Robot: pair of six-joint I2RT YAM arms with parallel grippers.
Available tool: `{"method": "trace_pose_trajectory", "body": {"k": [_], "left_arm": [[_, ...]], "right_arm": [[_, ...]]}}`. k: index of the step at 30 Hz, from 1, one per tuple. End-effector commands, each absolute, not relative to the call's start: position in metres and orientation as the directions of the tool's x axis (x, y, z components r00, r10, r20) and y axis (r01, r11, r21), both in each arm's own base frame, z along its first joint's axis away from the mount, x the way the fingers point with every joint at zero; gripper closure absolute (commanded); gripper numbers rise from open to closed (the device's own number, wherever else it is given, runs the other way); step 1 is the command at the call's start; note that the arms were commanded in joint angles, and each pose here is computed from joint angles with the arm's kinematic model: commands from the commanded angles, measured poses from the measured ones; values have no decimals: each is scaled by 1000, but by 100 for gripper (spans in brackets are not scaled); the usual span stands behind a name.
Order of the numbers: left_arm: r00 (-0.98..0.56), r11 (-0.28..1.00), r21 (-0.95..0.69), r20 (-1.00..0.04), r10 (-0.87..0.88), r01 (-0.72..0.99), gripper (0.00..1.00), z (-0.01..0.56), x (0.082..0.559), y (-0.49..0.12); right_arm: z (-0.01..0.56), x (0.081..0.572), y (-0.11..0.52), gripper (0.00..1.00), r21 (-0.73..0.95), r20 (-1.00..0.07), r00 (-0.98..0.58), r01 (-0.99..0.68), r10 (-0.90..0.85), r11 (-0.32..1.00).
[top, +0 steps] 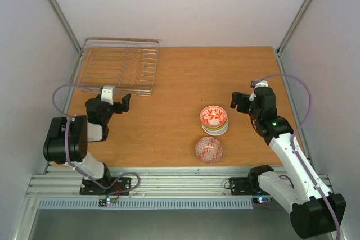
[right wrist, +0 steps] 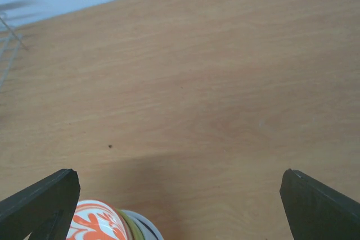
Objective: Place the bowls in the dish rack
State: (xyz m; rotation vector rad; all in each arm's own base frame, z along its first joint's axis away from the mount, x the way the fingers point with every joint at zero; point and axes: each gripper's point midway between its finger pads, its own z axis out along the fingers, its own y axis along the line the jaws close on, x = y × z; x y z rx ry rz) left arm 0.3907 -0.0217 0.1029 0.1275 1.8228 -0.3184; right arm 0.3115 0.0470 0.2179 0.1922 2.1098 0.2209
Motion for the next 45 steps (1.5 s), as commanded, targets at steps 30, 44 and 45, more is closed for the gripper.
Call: {"method": "trace_pose_trajectory", "body": {"k": [30,44,45], "left_arm": [[-209,956,-111,-977,-54,273,1,122,396,-24],[-208,956,-111,-977,-54,273,1,122,396,-24],[-208,956,-111,-977,-54,272,1,122,396,-24]], "right_arm": [[200,316,72,1,299,-714,-656,30,244,954],[250,409,224,13,214,-745,-664,-322,-59,922],[250,415,237,19,228,-745,-663,-351,-70,908]]}}
